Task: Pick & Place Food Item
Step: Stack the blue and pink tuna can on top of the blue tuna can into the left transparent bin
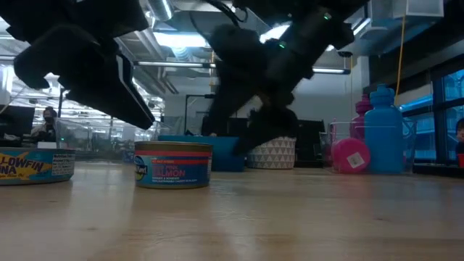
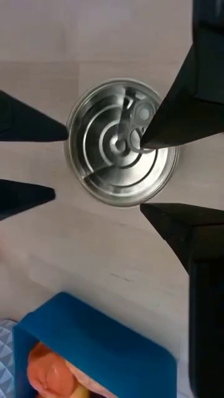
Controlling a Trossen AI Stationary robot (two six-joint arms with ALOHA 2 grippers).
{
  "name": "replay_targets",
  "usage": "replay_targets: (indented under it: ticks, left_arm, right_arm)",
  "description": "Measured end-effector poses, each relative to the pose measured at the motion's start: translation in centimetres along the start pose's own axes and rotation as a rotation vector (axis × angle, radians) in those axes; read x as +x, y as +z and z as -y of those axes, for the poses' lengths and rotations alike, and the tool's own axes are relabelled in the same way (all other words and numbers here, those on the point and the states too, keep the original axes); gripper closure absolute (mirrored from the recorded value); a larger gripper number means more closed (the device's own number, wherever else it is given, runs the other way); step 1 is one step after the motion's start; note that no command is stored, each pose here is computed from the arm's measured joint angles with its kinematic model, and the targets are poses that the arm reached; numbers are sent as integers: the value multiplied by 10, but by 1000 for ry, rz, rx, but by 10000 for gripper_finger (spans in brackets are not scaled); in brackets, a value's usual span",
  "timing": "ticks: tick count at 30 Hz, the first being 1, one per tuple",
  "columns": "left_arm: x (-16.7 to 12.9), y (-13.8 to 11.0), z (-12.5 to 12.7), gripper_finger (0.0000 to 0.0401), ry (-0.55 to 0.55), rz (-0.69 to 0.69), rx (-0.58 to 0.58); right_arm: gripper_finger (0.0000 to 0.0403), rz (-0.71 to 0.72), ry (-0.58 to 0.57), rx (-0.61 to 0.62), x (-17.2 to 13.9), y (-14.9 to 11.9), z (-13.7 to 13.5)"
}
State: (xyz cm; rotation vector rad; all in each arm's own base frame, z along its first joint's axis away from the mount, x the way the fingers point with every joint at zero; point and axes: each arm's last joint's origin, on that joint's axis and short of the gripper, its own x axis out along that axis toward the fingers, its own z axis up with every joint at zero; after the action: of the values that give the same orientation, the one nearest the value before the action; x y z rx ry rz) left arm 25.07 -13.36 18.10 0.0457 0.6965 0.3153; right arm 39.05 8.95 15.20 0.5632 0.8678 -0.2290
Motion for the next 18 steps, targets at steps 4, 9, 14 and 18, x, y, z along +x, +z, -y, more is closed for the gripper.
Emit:
replay_targets:
  ticks: [4,9,14,18]
  left_arm:
    - [0,0,0,258,-1,-1,1]
    - [-1,-2,1,258,0,-9,-2]
    - [4,-7,3,258,13,-35,-14]
    - [11,-13,6,258,30,-53,-29]
  right_arm:
    - [62,-15,42,-20,7,4,-8]
    - [62,-67,83,-52,23,6,-15]
    - [62,-93,143,-95,33,11,-28]
    - [62,-73,189,-131,28,16,-42]
